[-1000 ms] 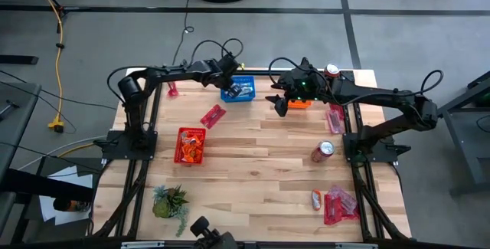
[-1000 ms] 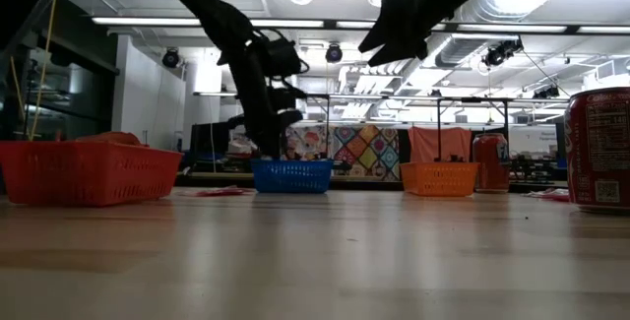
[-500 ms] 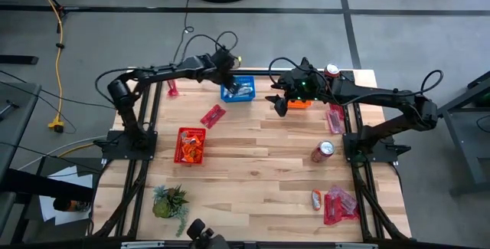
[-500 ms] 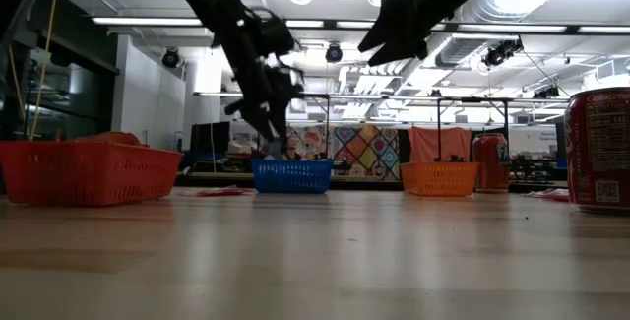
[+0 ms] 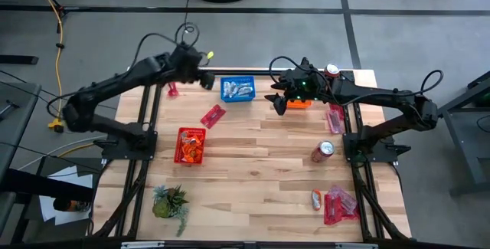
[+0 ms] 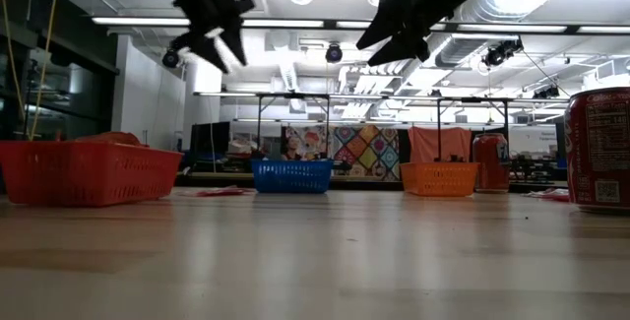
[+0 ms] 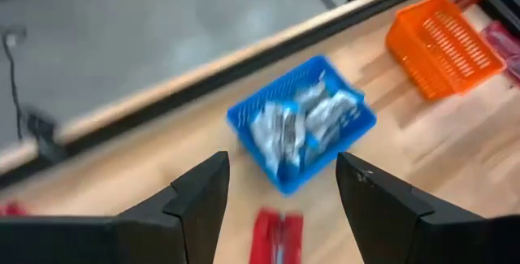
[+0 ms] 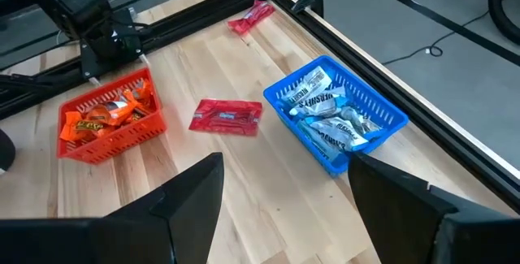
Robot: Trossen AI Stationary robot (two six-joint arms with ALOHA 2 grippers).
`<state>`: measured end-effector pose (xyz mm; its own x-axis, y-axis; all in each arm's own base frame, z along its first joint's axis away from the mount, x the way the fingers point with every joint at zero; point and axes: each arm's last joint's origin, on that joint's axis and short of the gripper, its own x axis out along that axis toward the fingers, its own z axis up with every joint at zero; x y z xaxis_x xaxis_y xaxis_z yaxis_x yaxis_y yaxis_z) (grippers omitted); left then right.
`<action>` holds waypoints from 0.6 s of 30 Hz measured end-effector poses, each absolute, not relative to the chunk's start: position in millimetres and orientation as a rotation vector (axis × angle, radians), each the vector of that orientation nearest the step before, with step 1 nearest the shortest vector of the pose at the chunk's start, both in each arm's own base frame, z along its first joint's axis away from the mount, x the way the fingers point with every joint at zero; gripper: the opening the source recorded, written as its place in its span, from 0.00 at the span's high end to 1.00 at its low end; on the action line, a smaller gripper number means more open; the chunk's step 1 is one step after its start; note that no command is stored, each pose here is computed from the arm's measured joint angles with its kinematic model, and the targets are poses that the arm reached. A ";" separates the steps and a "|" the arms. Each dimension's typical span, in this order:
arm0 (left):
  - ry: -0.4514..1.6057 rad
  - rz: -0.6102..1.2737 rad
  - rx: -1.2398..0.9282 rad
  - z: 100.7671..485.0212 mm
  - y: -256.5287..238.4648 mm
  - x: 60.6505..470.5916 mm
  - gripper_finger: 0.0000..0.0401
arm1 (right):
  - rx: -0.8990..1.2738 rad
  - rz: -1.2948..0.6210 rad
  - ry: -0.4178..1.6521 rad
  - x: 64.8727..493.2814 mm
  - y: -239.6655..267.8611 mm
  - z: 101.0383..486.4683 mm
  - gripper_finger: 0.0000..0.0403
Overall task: Sort candy
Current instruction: Put the orange candy pack into the orange basket
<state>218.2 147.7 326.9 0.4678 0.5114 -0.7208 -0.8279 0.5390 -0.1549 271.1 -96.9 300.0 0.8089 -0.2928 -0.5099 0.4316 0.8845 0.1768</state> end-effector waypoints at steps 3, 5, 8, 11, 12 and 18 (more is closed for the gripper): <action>0.693 0.876 -0.621 308.1 133.1 205.9 0.47 | 0.295 -0.388 0.494 271.2 -96.7 300.0 0.36; 0.734 0.881 -0.668 290.2 126.9 204.5 0.47 | 0.295 -0.388 0.494 271.2 -96.7 300.0 0.36; 0.861 0.882 -0.715 256.8 121.2 211.4 0.47 | 0.307 -0.391 0.491 271.2 -96.7 300.0 0.36; 0.973 0.866 -0.709 230.7 118.9 230.0 0.47 | 0.324 -0.394 0.488 271.2 -96.7 300.0 0.36; 0.996 0.856 -0.702 223.8 118.6 237.5 0.47 | 0.324 -0.393 0.488 271.2 -96.7 300.0 0.36; 1.170 0.767 -0.647 185.7 121.0 279.8 0.47 | 0.332 -0.395 0.487 271.2 -96.6 300.0 0.36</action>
<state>279.8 121.0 185.7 0.2008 0.1882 -0.9614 -0.8068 0.5885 -0.0533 271.2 -96.6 300.0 0.8115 -0.2853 -0.5100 0.4402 0.8725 0.2123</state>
